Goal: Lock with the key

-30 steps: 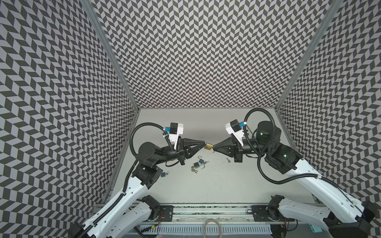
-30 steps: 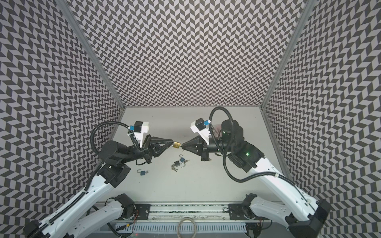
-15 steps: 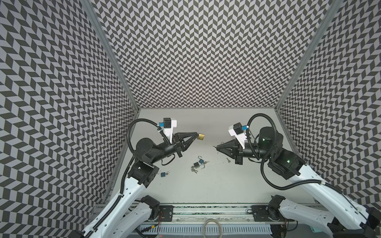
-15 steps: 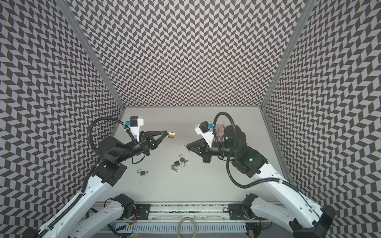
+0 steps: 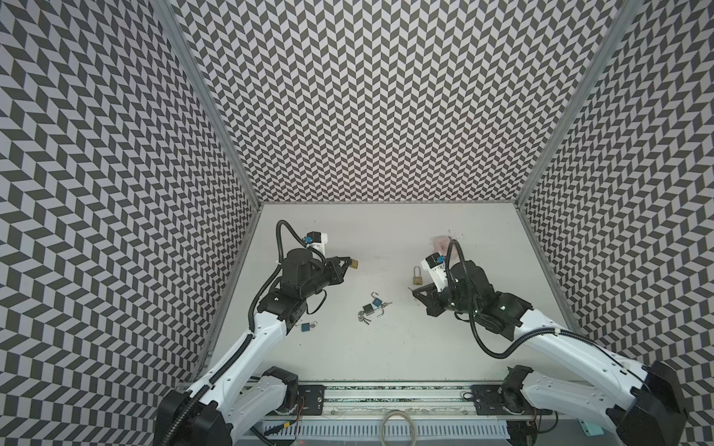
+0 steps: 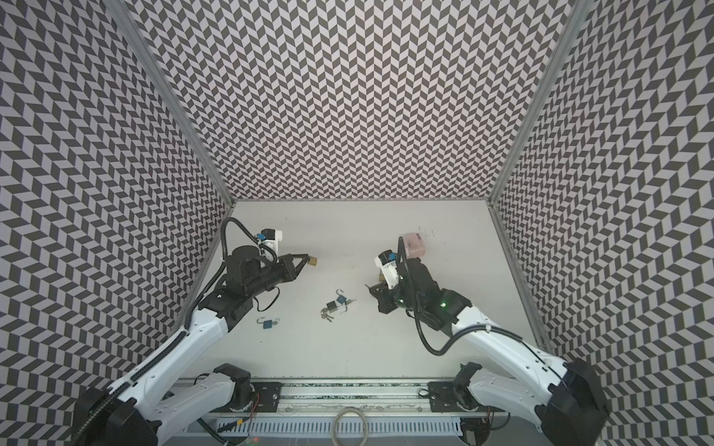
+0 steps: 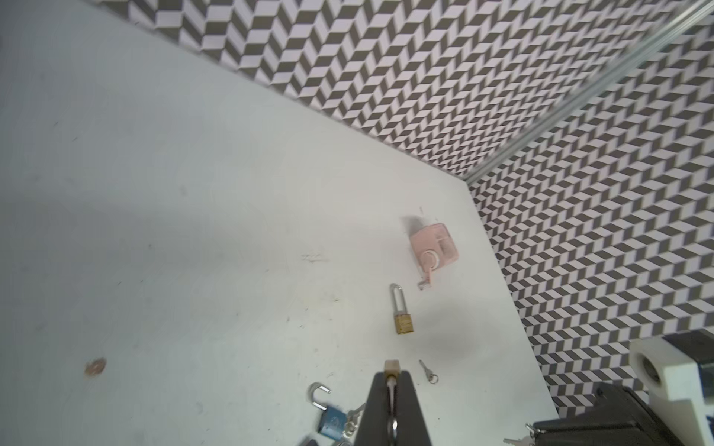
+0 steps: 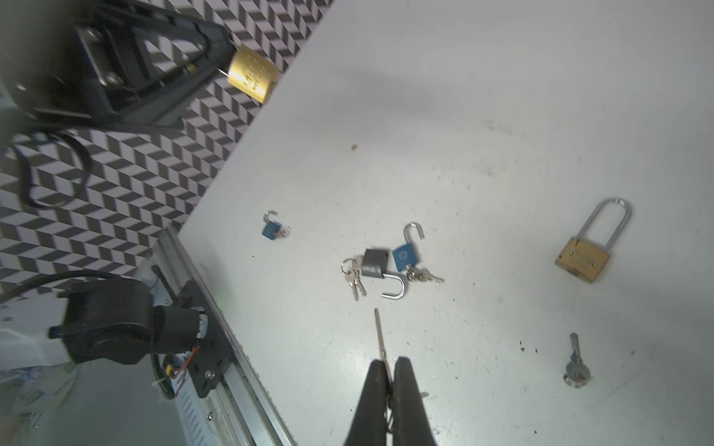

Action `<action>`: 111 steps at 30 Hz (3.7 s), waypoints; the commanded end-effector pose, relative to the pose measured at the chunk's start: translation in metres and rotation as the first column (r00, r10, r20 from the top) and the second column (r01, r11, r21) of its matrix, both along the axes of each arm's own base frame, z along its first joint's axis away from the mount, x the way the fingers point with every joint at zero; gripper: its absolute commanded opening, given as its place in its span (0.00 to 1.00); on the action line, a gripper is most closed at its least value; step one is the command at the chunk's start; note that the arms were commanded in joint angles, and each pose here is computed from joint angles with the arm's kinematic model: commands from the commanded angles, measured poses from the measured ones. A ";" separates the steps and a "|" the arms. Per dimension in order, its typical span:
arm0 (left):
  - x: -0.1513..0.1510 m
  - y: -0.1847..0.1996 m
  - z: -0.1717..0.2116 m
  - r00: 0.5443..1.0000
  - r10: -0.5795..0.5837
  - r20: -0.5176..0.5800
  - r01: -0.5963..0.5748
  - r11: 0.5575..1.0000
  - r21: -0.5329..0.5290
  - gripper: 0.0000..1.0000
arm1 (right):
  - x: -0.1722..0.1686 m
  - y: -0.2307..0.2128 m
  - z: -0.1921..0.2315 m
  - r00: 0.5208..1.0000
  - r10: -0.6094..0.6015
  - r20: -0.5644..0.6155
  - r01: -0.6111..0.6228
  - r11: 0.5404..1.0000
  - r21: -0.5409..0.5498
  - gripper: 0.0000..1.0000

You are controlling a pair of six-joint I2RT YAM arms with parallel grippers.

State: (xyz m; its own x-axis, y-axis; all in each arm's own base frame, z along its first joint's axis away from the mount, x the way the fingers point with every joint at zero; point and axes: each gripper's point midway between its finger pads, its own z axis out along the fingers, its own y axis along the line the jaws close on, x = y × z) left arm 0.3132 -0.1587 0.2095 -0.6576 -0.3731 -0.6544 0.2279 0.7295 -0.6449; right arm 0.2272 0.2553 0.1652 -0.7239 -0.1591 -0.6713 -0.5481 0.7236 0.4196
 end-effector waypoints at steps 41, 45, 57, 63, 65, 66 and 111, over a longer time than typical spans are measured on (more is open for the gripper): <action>-0.006 0.016 -0.009 1.000 0.015 -0.025 -0.017 0.996 -0.085 0.00 | 0.041 -0.003 -0.080 0.987 -0.157 -0.046 0.145 0.968 -0.206 0.43; -0.015 -0.003 0.011 0.995 -0.096 0.040 0.101 0.984 -0.149 0.00 | 0.053 -0.013 -0.016 0.971 -0.174 0.162 0.195 0.973 -0.121 0.50; -0.084 -0.102 0.086 0.840 -0.478 0.257 0.533 0.816 -0.224 0.00 | 0.001 -0.007 0.144 0.722 0.065 0.689 -0.158 0.985 0.072 0.80; -0.096 -0.125 0.092 0.813 -0.524 0.254 0.580 0.771 -0.263 0.00 | -0.021 0.017 0.150 0.596 0.289 0.749 -0.267 0.951 -0.154 0.77; -0.097 -0.129 0.095 0.807 -0.528 0.263 0.586 0.767 -0.259 0.00 | -0.024 0.022 0.146 0.572 0.336 0.748 -0.272 0.938 -0.213 0.77; -0.098 -0.130 0.095 0.805 -0.530 0.266 0.589 0.766 -0.257 0.00 | -0.026 0.025 0.144 0.567 0.358 0.742 -0.284 0.930 -0.232 0.77; -0.087 -0.124 0.111 0.845 -0.446 0.297 0.506 0.846 -0.168 0.84 | -0.014 0.033 0.119 0.711 0.202 0.673 -0.143 0.979 -0.143 0.00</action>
State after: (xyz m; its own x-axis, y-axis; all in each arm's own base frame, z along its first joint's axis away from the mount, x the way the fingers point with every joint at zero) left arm 0.2137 -0.2967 0.2953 -0.7050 -0.1511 -0.6929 0.6498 0.2538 -0.7165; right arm 0.2087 0.2924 0.2646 0.0046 -0.4355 -0.9002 -0.8179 0.5163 -0.2540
